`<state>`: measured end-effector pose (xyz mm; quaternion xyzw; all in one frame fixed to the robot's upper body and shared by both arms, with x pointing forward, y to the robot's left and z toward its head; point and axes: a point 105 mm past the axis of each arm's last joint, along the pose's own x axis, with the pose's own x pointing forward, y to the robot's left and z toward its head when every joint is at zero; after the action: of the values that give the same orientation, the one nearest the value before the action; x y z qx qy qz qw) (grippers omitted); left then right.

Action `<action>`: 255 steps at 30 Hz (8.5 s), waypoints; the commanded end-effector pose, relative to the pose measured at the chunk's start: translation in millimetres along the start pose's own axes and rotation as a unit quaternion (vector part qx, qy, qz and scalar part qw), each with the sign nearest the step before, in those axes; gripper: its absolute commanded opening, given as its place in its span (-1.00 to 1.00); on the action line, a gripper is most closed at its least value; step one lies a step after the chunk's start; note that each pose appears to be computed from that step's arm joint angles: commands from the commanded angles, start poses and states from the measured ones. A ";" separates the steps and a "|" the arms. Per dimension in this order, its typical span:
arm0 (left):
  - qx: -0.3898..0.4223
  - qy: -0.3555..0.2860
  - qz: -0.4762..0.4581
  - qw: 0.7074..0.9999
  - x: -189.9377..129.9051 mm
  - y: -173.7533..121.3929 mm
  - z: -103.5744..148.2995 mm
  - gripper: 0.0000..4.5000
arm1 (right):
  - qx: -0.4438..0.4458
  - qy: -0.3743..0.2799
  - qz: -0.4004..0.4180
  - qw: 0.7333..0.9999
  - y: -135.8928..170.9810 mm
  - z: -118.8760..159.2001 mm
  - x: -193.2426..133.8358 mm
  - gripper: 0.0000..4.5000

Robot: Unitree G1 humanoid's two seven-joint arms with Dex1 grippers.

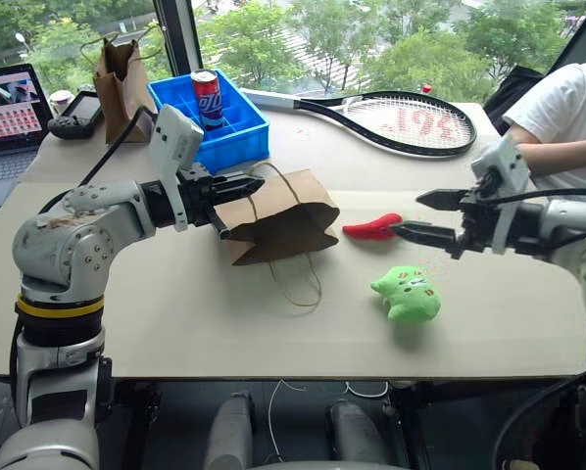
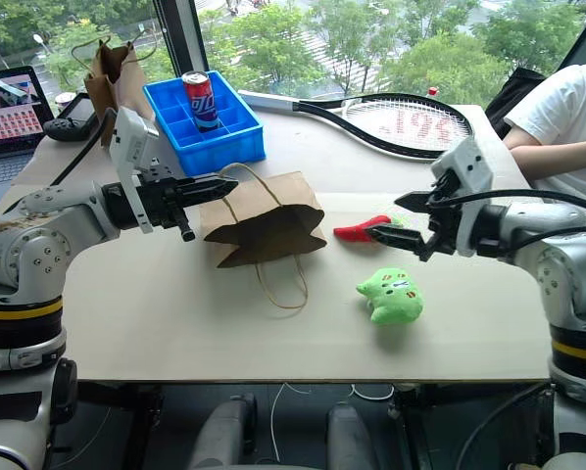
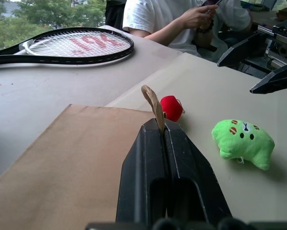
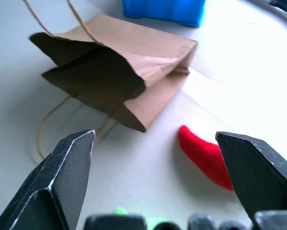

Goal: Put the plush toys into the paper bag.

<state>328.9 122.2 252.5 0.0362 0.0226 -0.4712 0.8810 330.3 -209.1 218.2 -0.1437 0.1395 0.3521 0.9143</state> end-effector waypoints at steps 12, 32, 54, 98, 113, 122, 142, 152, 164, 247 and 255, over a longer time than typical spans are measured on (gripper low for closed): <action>0.022 -0.022 -0.012 0.999 -1.8 -13.5 11.1 -1.00 | -0.015 0.138 0.076 0.987 7.6 -42.7 4.8 0.99; 0.018 -0.010 -0.051 0.998 9.2 -17.2 23.2 -1.00 | 0.006 0.101 0.110 0.989 53.5 -50.8 4.5 -0.96; -0.010 -0.043 -0.091 0.995 36.1 -38.2 37.7 -1.00 | 0.255 -0.116 0.100 0.955 101.2 28.6 148.8 -0.99; -0.014 -0.006 -0.036 0.999 28.8 -21.0 8.0 -1.00 | 0.077 -0.042 -0.111 0.990 -6.0 -22.5 60.7 0.98; -0.013 -0.024 -0.027 0.999 22.9 -21.6 19.2 -1.00 | 0.094 -0.020 -0.125 0.988 -28.3 -71.6 119.2 -0.05; -0.024 -0.043 -0.048 0.998 27.4 -25.9 33.8 -1.00 | 0.033 -0.047 -0.071 0.996 -9.4 -20.3 47.9 -0.97; -0.016 -0.038 -0.087 0.995 33.0 -41.7 39.5 -1.00 | 0.075 -0.122 0.014 0.990 83.7 25.9 145.5 -0.97; -0.013 -0.044 -0.086 0.995 33.0 -43.8 44.4 -1.00 | 0.105 -0.188 -0.004 0.976 92.3 32.9 185.7 -0.98; -0.013 -0.035 -0.066 0.997 31.6 -38.3 37.5 -1.00 | 0.152 -0.184 0.016 0.971 98.9 21.4 195.4 0.22; 0.064 -0.047 0.044 0.996 0.1 31.2 49.9 -1.00 | 0.261 -0.284 0.215 0.897 90.2 148.6 24.6 -0.98; 0.037 -0.042 0.035 0.998 9.8 26.3 36.3 -1.00 | 0.304 -0.221 0.159 0.913 84.9 99.4 43.1 -0.98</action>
<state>363.0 128.9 265.6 0.0519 0.0035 -0.4360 0.8984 323.9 -82.7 262.4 0.2680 0.0916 0.4545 0.8445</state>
